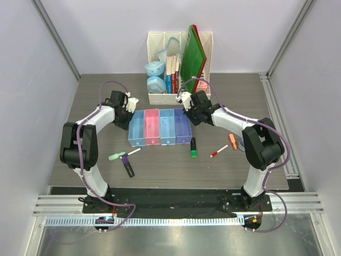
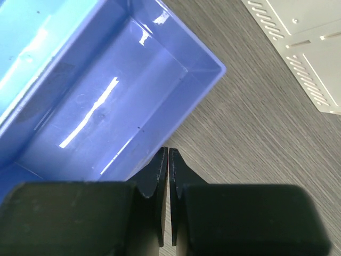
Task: Sort the stationery into containers
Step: Move the storage box to the center of the board.
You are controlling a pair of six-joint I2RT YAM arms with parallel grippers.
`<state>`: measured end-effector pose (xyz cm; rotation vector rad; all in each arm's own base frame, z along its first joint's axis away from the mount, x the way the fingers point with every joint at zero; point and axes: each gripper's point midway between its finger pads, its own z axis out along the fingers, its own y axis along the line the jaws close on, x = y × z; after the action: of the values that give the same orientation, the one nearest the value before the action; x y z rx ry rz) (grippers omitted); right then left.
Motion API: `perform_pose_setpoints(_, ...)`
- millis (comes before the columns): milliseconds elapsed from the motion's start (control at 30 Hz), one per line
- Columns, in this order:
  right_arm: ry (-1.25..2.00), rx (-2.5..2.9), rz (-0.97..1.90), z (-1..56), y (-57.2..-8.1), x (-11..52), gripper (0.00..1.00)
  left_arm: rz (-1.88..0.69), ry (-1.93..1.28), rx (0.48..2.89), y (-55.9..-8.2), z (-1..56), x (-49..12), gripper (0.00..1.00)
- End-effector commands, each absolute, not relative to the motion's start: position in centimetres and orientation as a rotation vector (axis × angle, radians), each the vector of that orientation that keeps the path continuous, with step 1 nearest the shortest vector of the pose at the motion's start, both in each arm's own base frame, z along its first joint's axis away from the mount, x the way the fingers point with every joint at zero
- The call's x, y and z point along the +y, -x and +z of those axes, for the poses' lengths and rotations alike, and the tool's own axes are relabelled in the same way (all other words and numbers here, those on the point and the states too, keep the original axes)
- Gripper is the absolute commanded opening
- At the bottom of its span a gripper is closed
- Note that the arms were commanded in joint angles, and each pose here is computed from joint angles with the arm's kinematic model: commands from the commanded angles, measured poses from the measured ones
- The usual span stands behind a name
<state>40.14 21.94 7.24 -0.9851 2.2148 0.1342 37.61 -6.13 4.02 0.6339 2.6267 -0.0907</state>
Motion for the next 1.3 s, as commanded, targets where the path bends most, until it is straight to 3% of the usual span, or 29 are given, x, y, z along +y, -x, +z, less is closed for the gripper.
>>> perform_pose_setpoints(0,0.977,2.177,0.172,8.4,-40.2,22.8,0.09,-0.150,-0.645,2.577,-38.2,5.5,-8.2,0.00)
perform_pose_setpoints(667,0.961,2.144,0.082,9.3,-41.4,22.0,0.09,-0.193,-0.767,2.541,-40.2,5.0,-14.2,0.00)
perform_pose_setpoints(1267,0.941,2.102,0.026,10.9,-43.6,22.2,0.09,-0.186,-0.816,2.516,-41.0,5.0,-15.8,0.00)
